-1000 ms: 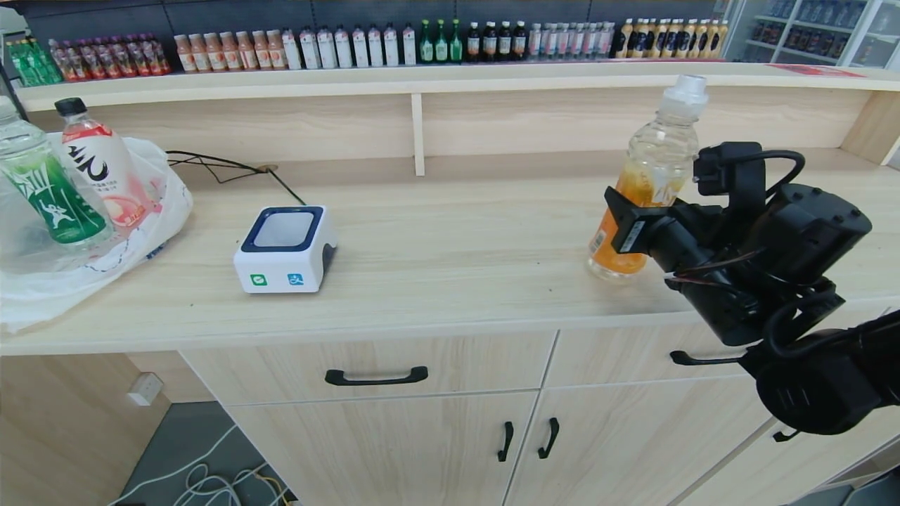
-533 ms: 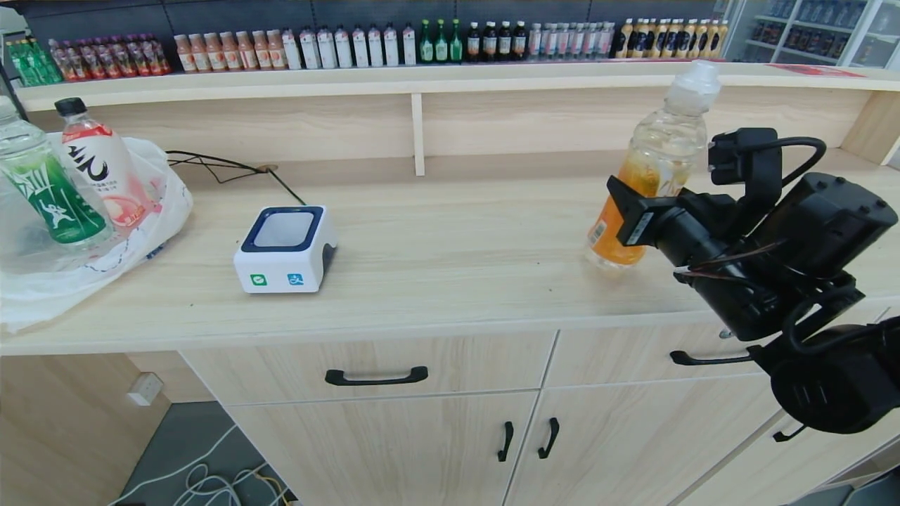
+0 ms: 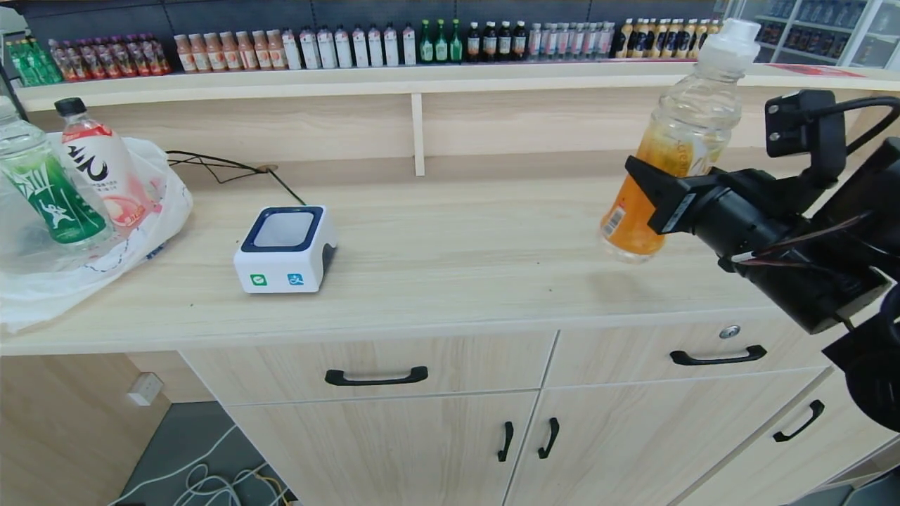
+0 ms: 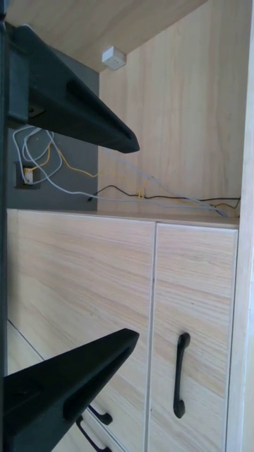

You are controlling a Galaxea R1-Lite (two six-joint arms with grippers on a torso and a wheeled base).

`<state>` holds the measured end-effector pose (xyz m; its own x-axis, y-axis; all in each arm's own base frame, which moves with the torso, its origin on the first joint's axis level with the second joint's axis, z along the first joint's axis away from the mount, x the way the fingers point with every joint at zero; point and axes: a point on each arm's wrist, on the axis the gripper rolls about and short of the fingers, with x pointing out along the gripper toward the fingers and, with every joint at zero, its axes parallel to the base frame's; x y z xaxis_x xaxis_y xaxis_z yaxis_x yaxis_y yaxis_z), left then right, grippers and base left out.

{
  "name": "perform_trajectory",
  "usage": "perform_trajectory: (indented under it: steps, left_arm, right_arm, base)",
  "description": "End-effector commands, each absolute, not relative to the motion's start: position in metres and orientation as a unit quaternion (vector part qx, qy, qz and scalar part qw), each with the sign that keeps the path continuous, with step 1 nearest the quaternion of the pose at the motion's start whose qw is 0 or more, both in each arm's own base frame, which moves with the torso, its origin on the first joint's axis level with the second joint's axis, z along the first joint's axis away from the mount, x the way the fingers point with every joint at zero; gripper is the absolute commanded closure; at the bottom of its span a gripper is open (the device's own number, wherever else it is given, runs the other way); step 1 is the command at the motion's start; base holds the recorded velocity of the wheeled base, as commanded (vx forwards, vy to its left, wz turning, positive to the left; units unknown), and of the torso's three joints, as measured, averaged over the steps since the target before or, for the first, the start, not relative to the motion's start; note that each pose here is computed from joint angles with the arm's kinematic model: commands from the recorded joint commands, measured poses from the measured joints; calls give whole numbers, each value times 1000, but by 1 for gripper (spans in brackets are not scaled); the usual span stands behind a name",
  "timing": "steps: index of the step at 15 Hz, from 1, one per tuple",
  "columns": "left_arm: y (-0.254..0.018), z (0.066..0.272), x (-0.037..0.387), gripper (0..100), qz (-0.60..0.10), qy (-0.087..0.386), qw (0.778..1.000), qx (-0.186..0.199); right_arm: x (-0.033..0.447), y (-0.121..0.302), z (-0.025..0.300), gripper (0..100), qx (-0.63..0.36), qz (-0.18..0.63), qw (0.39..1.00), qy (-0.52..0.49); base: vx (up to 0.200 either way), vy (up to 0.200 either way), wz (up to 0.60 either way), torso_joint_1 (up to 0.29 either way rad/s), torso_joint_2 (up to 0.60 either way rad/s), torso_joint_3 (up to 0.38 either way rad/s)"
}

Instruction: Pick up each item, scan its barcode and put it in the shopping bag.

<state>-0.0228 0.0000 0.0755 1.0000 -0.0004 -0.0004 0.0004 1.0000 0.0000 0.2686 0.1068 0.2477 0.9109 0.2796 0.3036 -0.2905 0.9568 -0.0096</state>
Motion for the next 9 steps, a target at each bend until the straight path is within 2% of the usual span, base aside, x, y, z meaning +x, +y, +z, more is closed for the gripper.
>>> perform_trajectory:
  steps: [1,5,9]
  left_arm:
    - [0,75,-23,0,0,0,1000,0]
    - [0,75,-23,0,-1,0,1000,0]
    - [0,75,-23,0,0,0,1000,0]
  right_arm:
    - [245,97,265,100,34,158,971,-177]
    - [220,90,264,100,38,219,959,-176]
    - [196,86,246,100,70,307,938,-147]
  base:
    - [0,0,0,0,0,0]
    - [0,0,0,0,0,0]
    - [0,0,0,0,0,0]
